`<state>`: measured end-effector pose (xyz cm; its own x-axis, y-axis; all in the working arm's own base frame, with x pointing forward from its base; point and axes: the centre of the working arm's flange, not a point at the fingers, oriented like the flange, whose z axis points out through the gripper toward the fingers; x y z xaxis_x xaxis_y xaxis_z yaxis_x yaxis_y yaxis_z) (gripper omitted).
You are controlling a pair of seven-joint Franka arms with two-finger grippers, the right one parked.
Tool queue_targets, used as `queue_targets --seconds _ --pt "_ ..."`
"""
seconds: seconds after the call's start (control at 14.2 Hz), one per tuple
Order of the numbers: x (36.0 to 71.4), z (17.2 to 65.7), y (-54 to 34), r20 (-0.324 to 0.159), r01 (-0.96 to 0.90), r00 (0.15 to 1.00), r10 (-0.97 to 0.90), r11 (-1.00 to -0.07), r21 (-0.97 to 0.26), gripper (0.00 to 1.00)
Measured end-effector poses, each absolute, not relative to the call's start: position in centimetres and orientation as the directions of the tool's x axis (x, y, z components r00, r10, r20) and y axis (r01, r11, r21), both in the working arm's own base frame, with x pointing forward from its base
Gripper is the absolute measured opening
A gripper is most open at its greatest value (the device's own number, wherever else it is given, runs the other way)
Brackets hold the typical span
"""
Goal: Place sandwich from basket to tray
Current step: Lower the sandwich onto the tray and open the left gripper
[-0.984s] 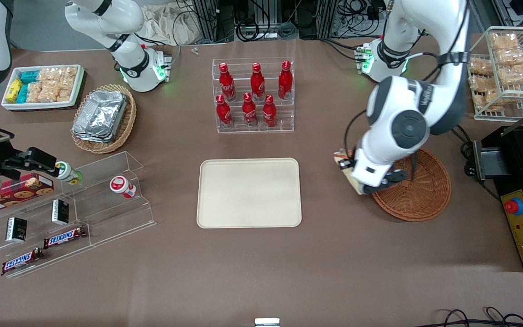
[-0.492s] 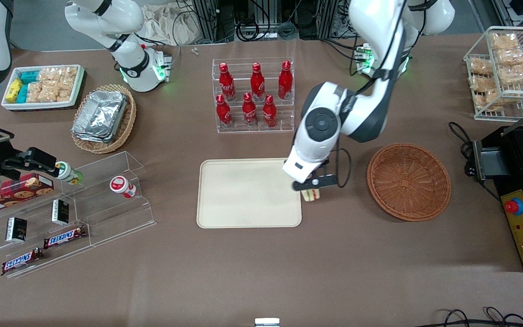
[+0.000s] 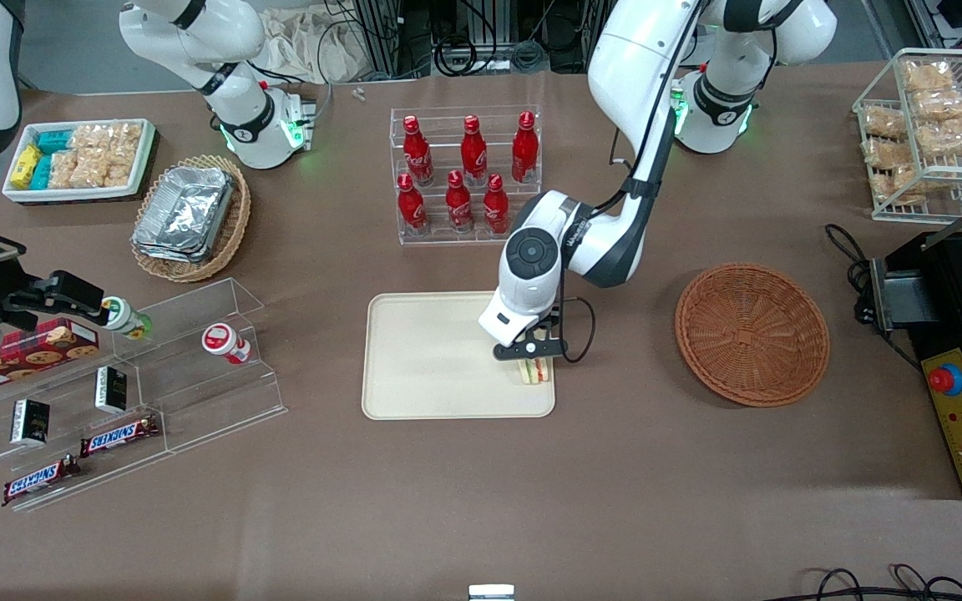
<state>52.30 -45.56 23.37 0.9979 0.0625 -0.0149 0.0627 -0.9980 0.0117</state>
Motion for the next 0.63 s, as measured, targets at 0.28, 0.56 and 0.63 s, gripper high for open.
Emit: queue_targets --seconds 0.28,0.56,0.63 --pt "52.7 24.0 -45.7 -0.014 0.075 0.997 0.075 -0.997 0.033 0.5" --pt "53.1 26.7 -44.8 -0.063 0.089 0.994 0.088 -0.996 0.017 0.89" --pt "53.6 28.4 -43.7 -0.08 0.089 0.993 0.089 -0.996 0.007 0.98"
